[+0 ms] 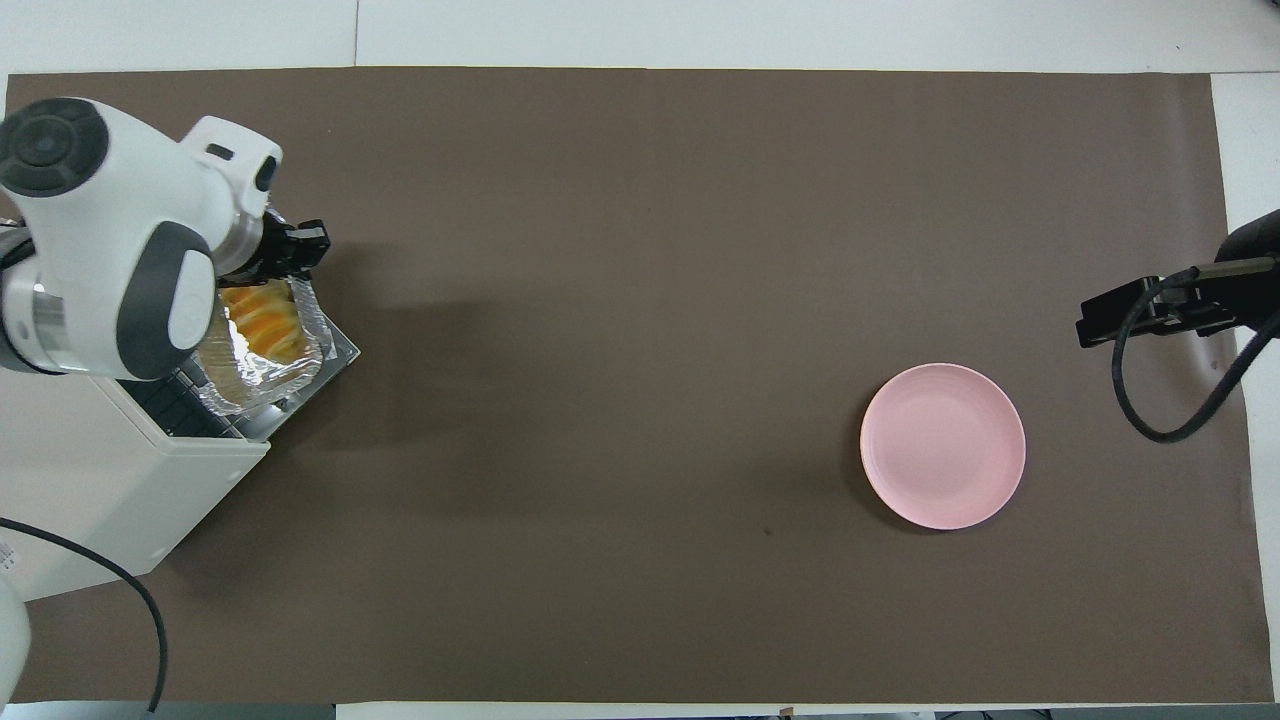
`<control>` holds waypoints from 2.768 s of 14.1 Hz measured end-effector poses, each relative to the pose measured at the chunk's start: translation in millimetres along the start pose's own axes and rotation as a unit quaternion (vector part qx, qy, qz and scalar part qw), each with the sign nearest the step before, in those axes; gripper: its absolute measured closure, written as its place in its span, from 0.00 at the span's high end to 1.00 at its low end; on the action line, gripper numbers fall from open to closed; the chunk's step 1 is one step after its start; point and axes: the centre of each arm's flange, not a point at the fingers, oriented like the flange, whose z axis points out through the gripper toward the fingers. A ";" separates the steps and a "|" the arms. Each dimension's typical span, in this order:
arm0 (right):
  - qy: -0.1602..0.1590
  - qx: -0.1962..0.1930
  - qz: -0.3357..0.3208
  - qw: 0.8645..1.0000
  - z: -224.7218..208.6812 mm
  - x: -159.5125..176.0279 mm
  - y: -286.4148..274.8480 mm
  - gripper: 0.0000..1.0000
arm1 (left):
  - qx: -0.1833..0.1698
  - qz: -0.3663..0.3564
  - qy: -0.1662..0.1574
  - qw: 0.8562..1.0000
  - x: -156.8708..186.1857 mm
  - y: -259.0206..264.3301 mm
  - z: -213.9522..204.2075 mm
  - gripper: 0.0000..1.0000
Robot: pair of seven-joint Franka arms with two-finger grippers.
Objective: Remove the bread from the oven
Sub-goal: 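Pull the foil tray of bread out of the oven with the left gripper, then set the tray on the table while the right gripper reaches toward it, then grasp the foil tray with the right gripper while the left gripper withdraws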
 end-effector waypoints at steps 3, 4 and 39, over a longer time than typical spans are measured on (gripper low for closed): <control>0.022 -0.001 -0.017 1.000 32.9 11.5 -21.4 1.00 | -0.010 0.101 0.002 0.995 -66.0 110.9 -5.6 0.02; 0.024 -0.002 -0.019 1.000 48.3 15.1 -33.4 1.00 | -0.014 0.128 -0.001 0.992 -89.7 140.3 -5.8 0.02; 0.080 -0.038 0.079 0.993 321.7 87.4 -430.7 0.50 | -0.010 0.122 -0.092 0.988 -57.5 -133.9 -179.4 1.00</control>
